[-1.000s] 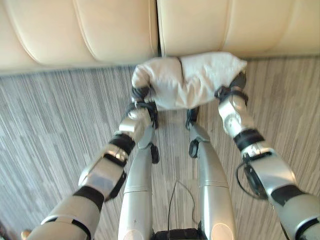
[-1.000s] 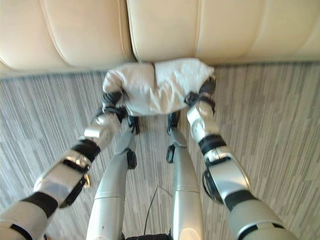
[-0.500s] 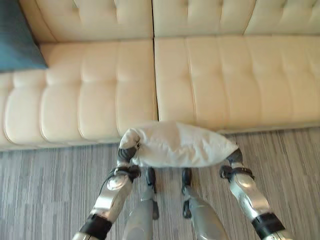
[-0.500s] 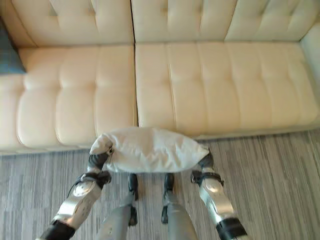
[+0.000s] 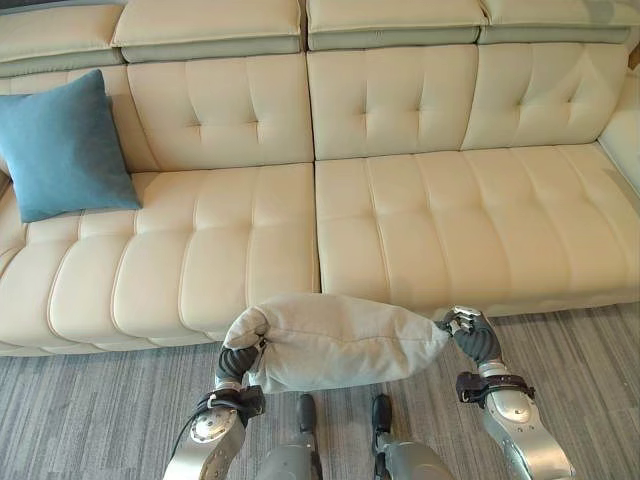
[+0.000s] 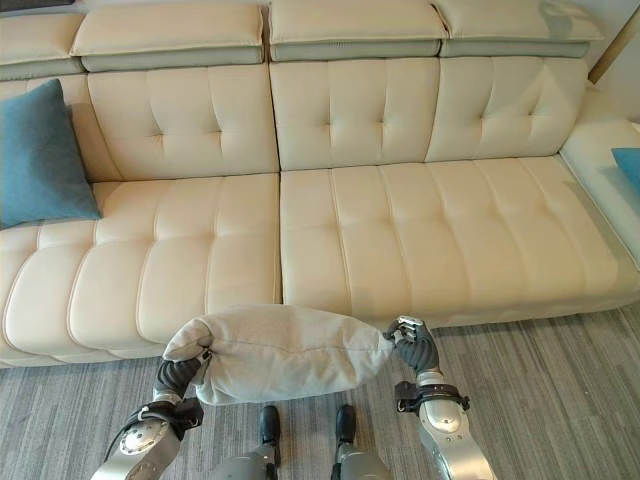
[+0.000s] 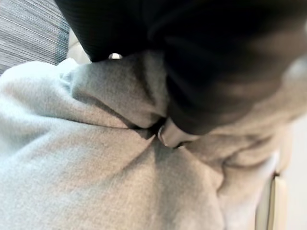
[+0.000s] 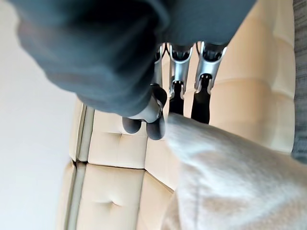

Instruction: Pick up all the scattered cushions and arrange them neatly on the sofa.

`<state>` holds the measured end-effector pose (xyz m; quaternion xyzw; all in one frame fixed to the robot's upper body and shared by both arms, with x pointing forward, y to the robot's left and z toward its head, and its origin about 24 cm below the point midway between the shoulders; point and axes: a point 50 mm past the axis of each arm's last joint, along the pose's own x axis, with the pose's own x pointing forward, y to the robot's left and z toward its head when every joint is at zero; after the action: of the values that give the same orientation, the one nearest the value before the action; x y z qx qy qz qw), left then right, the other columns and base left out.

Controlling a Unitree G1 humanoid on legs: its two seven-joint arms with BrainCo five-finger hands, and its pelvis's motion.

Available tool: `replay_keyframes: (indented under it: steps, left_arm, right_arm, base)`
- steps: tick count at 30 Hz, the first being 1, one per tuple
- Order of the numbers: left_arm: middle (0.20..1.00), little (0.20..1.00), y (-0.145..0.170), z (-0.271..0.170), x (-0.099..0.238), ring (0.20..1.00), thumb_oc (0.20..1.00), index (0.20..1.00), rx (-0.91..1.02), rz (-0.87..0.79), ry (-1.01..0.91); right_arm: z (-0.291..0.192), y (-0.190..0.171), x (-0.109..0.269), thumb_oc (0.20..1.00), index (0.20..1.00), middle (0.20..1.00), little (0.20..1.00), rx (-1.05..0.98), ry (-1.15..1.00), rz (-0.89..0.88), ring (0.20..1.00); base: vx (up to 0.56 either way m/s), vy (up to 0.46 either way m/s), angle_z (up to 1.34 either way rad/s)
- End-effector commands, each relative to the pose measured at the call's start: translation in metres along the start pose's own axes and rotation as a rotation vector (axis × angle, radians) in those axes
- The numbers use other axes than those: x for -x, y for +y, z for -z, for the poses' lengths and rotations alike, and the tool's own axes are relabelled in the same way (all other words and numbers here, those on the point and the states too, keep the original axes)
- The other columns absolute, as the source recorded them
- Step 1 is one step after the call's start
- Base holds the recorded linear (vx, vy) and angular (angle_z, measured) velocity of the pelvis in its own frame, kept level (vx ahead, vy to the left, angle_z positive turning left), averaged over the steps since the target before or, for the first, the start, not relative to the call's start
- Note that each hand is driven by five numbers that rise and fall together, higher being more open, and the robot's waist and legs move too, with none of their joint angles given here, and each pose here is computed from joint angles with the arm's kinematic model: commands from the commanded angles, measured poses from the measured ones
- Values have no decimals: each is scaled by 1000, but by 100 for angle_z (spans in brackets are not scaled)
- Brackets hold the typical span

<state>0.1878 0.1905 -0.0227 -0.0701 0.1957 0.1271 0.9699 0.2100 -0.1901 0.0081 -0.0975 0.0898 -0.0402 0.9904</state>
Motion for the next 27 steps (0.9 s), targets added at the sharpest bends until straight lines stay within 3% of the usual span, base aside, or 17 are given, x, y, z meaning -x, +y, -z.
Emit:
replay_keyframes:
  steps: [1,13,27]
  left_arm:
    - [200,200,-17,-48,1,200,200,200,68,77,-244]
    - [200,200,-22,-56,2,200,200,200,69,76,-279]
    - [200,200,-17,-69,-3,200,200,200,-12,71,-326]
  right_arm:
    - [-43,-2,-5,200,200,200,200,23,-216,-3,200]
    - [-59,8,-11,200,200,200,200,84,-284,-3,200]
    - [-51,21,-14,200,200,200,200,48,-231,-21,200]
  base:
    - [8,-148,9]
    - [290,76,14]
    - [292,169,-21]
